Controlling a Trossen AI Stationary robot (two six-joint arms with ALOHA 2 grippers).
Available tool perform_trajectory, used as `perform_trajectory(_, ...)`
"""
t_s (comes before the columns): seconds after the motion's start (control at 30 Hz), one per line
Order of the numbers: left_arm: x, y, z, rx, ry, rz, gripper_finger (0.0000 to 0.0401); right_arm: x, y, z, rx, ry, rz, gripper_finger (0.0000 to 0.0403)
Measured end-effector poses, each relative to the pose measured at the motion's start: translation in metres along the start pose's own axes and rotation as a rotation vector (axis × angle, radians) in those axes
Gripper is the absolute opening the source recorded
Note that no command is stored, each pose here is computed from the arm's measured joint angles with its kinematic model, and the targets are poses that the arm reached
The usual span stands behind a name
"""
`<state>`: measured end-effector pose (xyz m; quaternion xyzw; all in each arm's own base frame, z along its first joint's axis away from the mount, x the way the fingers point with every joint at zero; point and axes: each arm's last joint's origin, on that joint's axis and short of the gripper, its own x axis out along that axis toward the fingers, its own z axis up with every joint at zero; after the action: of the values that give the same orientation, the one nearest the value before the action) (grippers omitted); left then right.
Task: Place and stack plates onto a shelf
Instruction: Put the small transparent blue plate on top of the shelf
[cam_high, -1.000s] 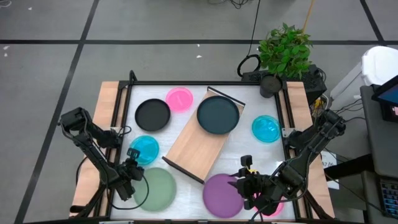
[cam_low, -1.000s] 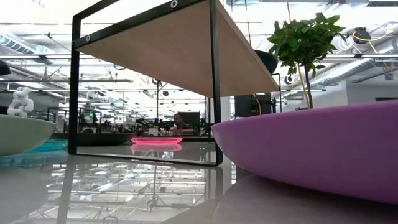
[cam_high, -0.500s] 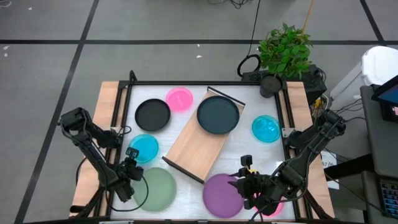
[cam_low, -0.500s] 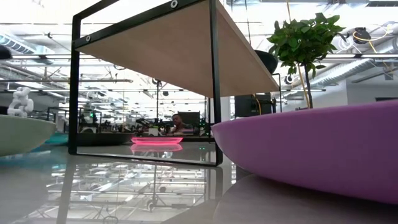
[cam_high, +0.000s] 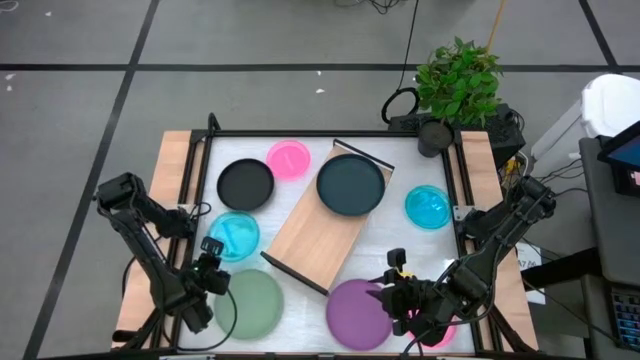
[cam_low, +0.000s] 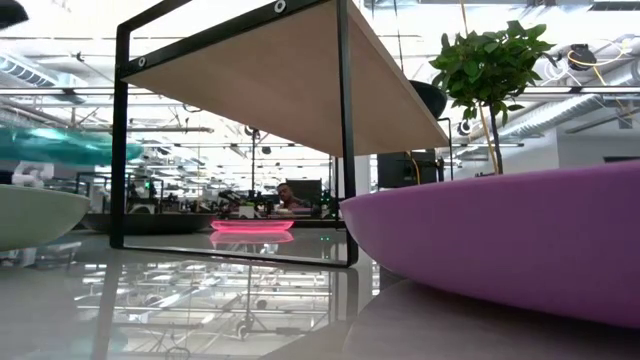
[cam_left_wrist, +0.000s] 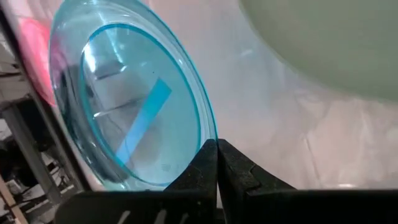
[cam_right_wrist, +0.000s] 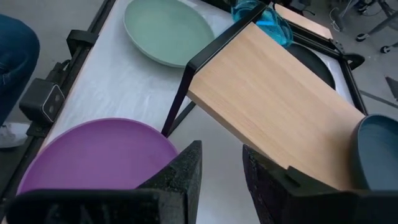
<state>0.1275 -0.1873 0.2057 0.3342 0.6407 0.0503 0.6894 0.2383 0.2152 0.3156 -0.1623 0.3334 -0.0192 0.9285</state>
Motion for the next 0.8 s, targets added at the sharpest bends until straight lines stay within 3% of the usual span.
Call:
perform_trajectory(0.4,-0.037,0.025,0.012,-0.017,-0.029,0.043,0.0001,0.0,-0.001,0.0,-0.019,-0.007,-0.022,0.0098)
perform_trajectory(0.8,-0.055,0.042,0.026,0.09,-0.134,0.087,0.0001,0.0,-0.001,0.0,-0.025,-0.007,-0.021,0.0098)
